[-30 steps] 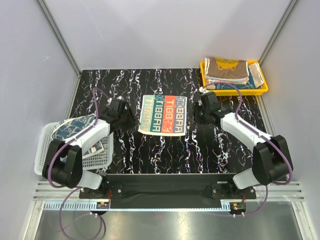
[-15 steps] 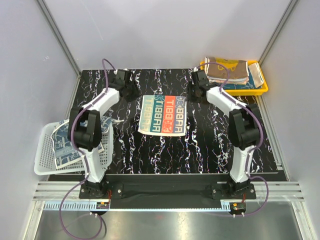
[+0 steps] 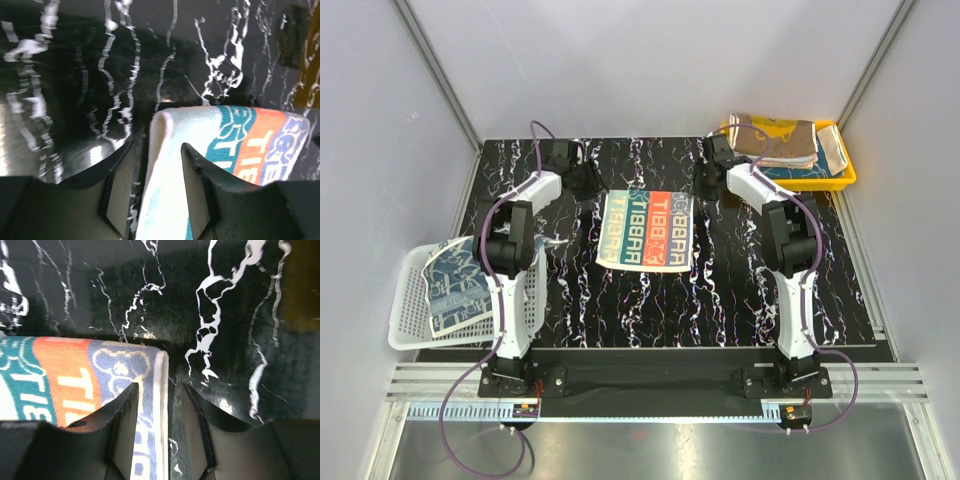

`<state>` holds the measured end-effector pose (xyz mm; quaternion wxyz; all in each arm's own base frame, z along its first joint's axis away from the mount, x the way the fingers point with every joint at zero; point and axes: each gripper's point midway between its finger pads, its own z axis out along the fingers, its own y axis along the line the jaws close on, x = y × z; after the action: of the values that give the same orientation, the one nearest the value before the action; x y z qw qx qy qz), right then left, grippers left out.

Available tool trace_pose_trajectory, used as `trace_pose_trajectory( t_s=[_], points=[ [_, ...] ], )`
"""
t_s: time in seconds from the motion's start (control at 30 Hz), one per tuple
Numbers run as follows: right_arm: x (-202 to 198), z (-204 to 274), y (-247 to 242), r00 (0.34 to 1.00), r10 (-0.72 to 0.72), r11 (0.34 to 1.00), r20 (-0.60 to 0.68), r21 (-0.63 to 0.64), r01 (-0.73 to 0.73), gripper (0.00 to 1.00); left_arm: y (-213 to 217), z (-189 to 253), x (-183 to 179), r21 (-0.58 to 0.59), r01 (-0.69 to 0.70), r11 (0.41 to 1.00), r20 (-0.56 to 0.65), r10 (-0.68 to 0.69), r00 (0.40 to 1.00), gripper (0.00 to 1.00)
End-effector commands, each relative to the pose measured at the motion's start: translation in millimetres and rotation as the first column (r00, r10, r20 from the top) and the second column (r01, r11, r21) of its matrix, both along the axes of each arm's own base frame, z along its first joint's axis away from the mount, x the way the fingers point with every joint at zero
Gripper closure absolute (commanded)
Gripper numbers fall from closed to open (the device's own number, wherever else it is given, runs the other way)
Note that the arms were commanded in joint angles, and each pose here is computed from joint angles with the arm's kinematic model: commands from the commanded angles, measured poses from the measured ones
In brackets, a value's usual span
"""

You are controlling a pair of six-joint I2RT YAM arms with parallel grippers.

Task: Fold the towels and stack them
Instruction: Fold the towel

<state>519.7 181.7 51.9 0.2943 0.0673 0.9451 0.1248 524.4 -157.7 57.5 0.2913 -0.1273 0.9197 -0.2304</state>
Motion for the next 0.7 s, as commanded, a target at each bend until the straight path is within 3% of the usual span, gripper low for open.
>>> trace_pose_trajectory(
  t_s=[0.0, 0.2, 0.67],
  points=[
    [11, 3, 10, 1.000, 0.001, 0.998, 0.010, 0.058, -0.002, 0.53, -22, 6, 11, -0.103, 0.065, 0.993, 0.075, -0.057, 0.996, 0.54],
    [13, -7, 14, 1.000, -0.005, 0.997, 0.001, 0.081, 0.005, 0.55, -28, -1, 16, -0.143, 0.066, 0.987, 0.079, -0.056, 0.995, 0.56],
    [17, 2, 14, 1.000, -0.020, 0.995, 0.015, 0.095, 0.019, 0.75, -25, -4, 19, -0.154, 0.061, 0.986, 0.074, -0.050, 0.996, 0.72]
  ],
)
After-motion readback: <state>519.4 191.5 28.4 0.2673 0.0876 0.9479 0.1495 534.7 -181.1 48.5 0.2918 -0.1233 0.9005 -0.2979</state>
